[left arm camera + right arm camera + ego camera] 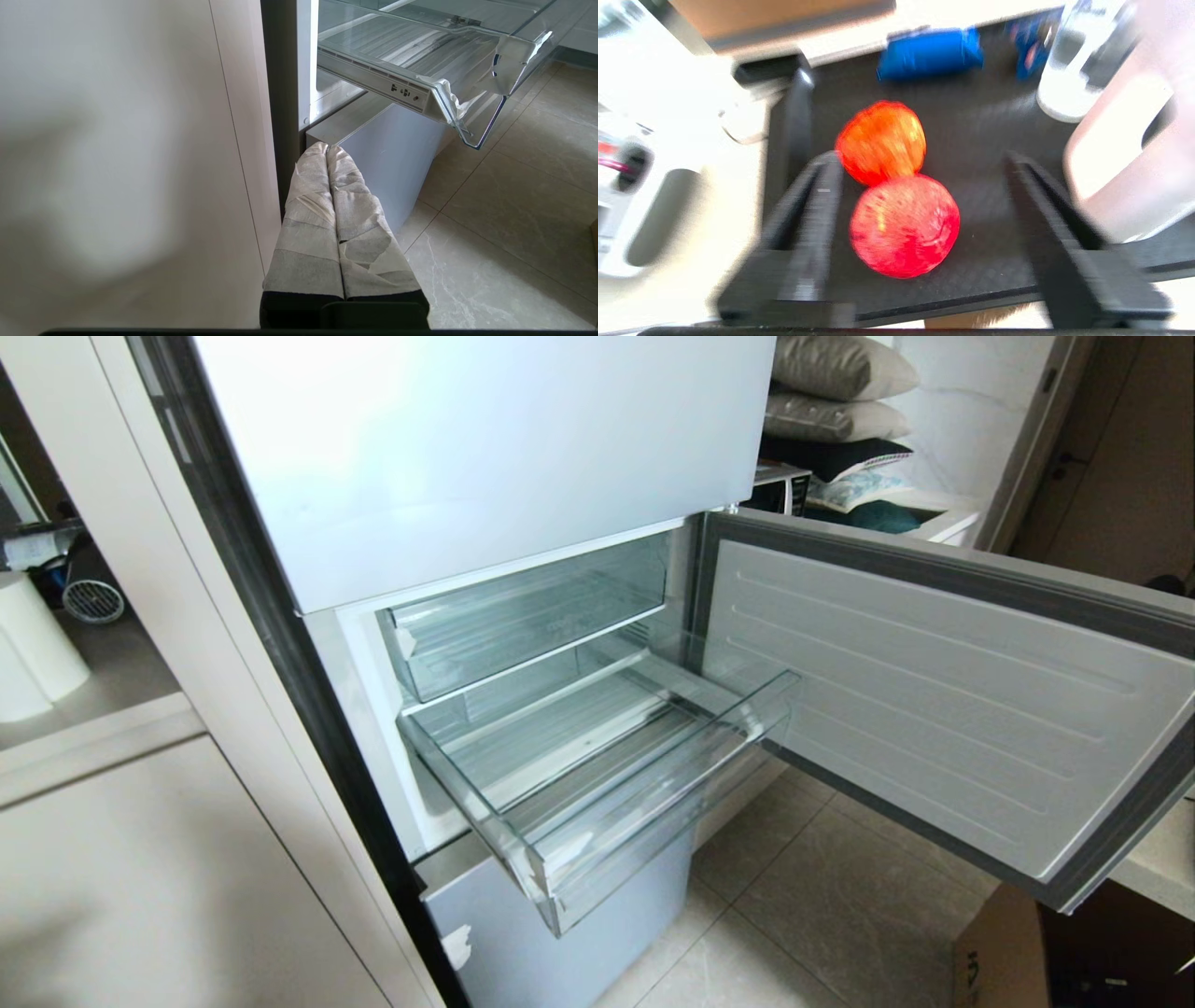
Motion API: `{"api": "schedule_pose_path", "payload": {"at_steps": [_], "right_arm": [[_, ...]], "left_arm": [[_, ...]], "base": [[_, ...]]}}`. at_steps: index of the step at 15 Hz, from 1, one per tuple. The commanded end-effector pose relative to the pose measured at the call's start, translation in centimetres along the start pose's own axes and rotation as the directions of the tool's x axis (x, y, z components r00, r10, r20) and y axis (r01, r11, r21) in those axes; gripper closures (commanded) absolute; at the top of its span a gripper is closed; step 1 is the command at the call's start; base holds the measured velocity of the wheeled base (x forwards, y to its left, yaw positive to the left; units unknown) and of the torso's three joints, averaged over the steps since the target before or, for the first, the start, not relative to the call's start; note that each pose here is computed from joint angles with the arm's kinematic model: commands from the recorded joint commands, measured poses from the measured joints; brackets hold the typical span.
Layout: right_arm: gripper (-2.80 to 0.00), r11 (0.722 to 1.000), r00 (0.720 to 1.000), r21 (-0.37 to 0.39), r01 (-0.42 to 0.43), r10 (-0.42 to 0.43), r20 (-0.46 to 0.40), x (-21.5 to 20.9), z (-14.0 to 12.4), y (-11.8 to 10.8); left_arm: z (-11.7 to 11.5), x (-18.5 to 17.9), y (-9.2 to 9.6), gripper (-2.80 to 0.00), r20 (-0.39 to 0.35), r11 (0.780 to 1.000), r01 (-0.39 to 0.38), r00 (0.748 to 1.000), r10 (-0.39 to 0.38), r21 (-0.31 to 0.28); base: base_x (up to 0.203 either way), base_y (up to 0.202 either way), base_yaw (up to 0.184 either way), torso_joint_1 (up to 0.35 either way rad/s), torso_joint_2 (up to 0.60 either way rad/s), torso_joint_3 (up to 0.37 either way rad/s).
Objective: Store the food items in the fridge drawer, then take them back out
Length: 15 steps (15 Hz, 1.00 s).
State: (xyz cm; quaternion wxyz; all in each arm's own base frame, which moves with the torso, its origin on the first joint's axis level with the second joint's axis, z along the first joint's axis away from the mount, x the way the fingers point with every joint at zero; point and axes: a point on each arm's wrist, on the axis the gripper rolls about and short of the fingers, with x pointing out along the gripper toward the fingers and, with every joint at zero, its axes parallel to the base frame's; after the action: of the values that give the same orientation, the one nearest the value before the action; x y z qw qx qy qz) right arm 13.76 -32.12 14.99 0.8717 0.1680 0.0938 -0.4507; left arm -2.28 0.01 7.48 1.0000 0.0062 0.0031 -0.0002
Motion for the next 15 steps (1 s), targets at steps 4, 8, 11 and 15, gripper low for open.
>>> {"api": "schedule_pose_path", "payload": {"at_steps": [4, 8, 11, 15], "right_arm": [[0.0, 0.994, 0.961, -0.085, -0.063, 0.084, 0.265, -11.0, 5.2, 4.5], [0.0, 0.913, 0.835, -0.218, -0.345, 0.405, 0.373, -20.2, 5.1, 12.5], [0.0, 0.782, 0.727, -0.278, -0.557, 0.621, 0.291, -26.2, 2.7, 15.4], [0.0, 0.515, 0.555, -0.321, -0.795, 0.831, -0.041, -29.5, -3.3, 16.3]], "left_arm": [[0.0, 0.0, 0.0, 0.0, -0.002, 1.0, 0.0, 1.0, 0.0, 0.0], [0.0, 0.0, 0.0, 0.0, -0.002, 1.0, 0.0, 1.0, 0.0, 0.0], [0.0, 0.0, 0.0, 0.0, -0.002, 1.0, 0.0, 1.0, 0.0, 0.0], [0.0, 0.0, 0.0, 0.0, -0.001, 1.0, 0.0, 1.0, 0.0, 0.0]], "base": [[0.0, 0.0, 0.0, 0.0, 0.0, 0.0], [0.0, 0.0, 0.0, 0.0, 0.0, 0.0], [0.0, 0.0, 0.0, 0.0, 0.0, 0.0], [0.0, 0.0, 0.0, 0.0, 0.0, 0.0]]}}
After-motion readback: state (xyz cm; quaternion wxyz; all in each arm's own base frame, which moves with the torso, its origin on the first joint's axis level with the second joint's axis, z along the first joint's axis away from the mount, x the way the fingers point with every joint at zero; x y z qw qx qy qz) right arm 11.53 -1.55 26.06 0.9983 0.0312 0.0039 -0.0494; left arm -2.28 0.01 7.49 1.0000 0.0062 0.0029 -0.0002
